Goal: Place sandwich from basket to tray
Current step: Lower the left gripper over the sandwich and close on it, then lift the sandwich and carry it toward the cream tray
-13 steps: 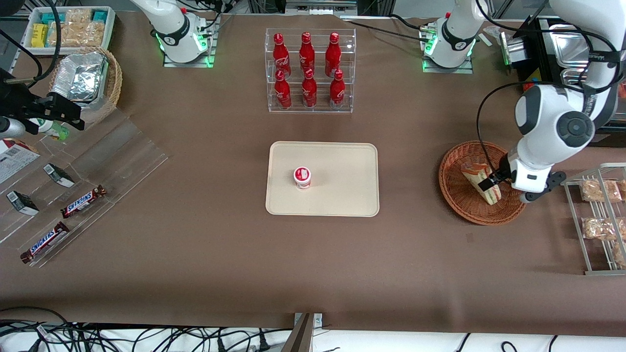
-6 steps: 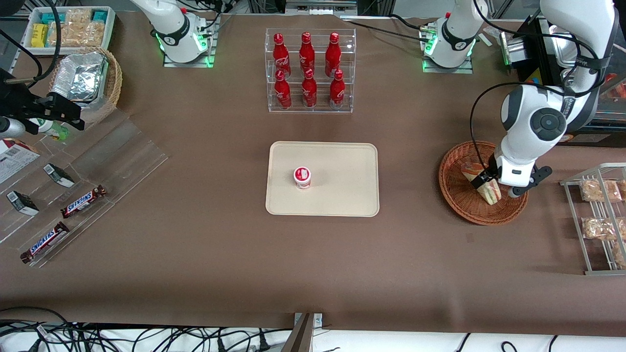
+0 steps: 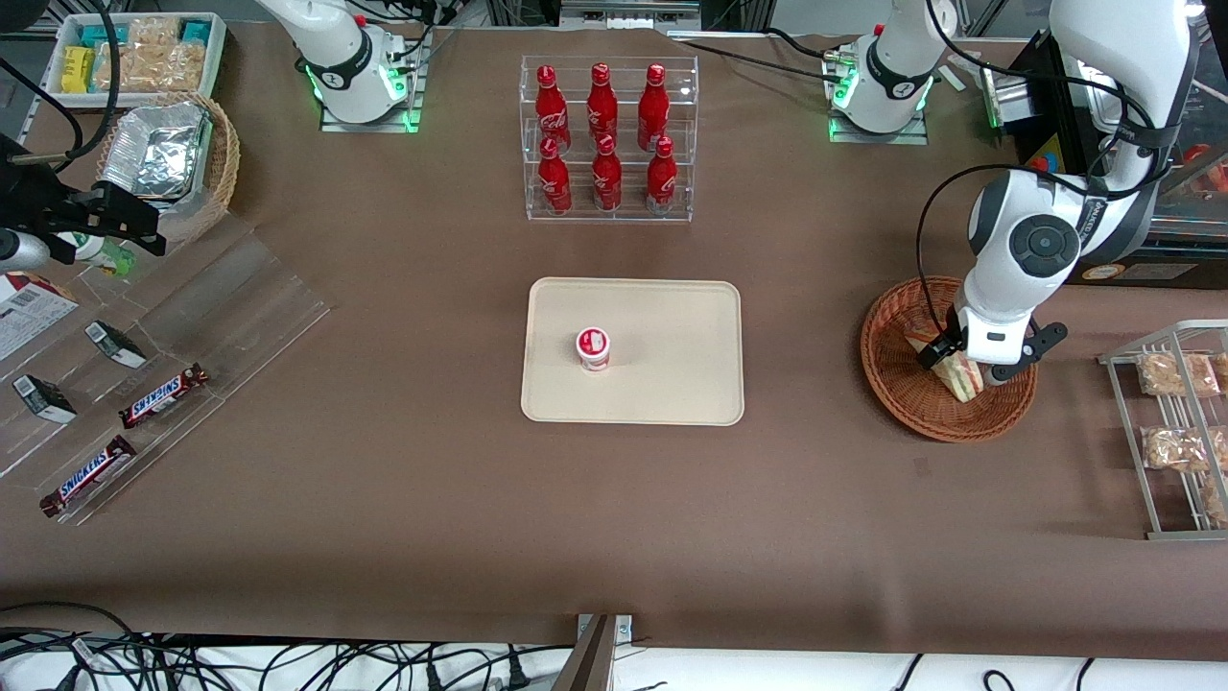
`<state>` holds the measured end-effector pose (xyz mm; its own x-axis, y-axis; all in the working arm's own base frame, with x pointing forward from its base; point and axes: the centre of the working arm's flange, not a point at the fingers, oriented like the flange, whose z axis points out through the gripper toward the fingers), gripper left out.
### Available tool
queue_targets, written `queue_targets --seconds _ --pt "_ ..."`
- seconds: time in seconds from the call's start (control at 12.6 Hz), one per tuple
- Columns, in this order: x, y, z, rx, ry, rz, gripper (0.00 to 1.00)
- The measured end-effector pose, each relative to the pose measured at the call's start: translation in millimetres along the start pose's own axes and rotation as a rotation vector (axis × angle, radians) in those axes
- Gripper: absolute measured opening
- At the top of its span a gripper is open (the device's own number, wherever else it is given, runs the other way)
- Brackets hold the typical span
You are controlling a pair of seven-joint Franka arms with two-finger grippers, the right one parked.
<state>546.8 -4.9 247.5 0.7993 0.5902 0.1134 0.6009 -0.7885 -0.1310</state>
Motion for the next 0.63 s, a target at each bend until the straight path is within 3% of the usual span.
queue_targets --seconds 0.08,0.16,0.32,0.48,0.63 --pt "-2.6 2.4 -0.7 0.003 -0.003 0.004 1.0" --pt "-5.9 5.1 -1.7 0.008 -0.008 0.009 0.91" --pt "-10.1 7.7 -2.6 0.019 -0.015 0.012 0.63" --pt "-10.4 6.2 -4.2 0.031 -0.02 0.014 0.41" --pt "-10.0 3.4 -9.0 0.057 -0.023 0.023 0.33"
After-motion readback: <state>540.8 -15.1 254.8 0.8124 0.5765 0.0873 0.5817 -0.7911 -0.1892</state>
